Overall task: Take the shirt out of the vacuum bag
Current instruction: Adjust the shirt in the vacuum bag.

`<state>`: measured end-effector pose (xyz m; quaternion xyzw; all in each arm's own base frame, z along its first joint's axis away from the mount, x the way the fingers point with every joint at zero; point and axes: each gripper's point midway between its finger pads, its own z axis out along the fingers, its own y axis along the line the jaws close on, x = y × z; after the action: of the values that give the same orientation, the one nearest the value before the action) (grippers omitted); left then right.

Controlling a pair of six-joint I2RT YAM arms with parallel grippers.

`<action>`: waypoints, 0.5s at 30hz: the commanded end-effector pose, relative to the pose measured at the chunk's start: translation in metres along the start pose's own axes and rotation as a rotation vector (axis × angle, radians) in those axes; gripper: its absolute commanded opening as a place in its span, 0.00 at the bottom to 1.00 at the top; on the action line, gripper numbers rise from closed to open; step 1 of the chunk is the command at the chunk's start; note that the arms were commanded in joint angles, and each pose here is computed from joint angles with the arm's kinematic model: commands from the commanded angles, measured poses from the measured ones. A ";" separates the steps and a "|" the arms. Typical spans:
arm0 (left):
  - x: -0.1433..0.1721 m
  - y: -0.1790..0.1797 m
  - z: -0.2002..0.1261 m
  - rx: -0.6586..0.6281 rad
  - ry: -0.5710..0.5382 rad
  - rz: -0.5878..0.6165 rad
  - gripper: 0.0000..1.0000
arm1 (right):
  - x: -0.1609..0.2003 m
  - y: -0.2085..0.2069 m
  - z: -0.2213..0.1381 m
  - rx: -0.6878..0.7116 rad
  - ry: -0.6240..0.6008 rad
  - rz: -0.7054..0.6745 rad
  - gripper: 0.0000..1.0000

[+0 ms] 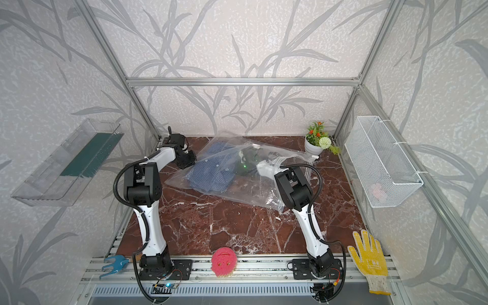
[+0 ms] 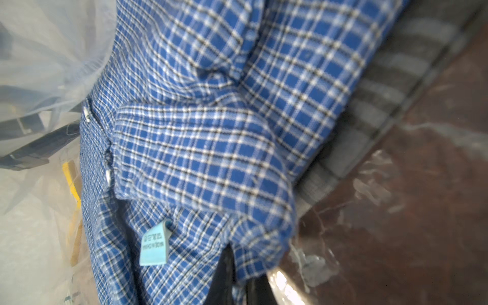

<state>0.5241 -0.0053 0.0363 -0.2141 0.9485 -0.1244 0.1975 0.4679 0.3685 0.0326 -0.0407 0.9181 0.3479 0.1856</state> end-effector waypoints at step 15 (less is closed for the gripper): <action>0.022 0.038 0.029 -0.150 0.148 -0.077 0.00 | 0.051 -0.029 -0.010 0.078 0.148 0.025 0.00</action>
<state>0.5291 0.0065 0.0232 -0.2333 0.9527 -0.1015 0.1662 0.4608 0.3643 0.0292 -0.0520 0.9195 0.3450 0.1812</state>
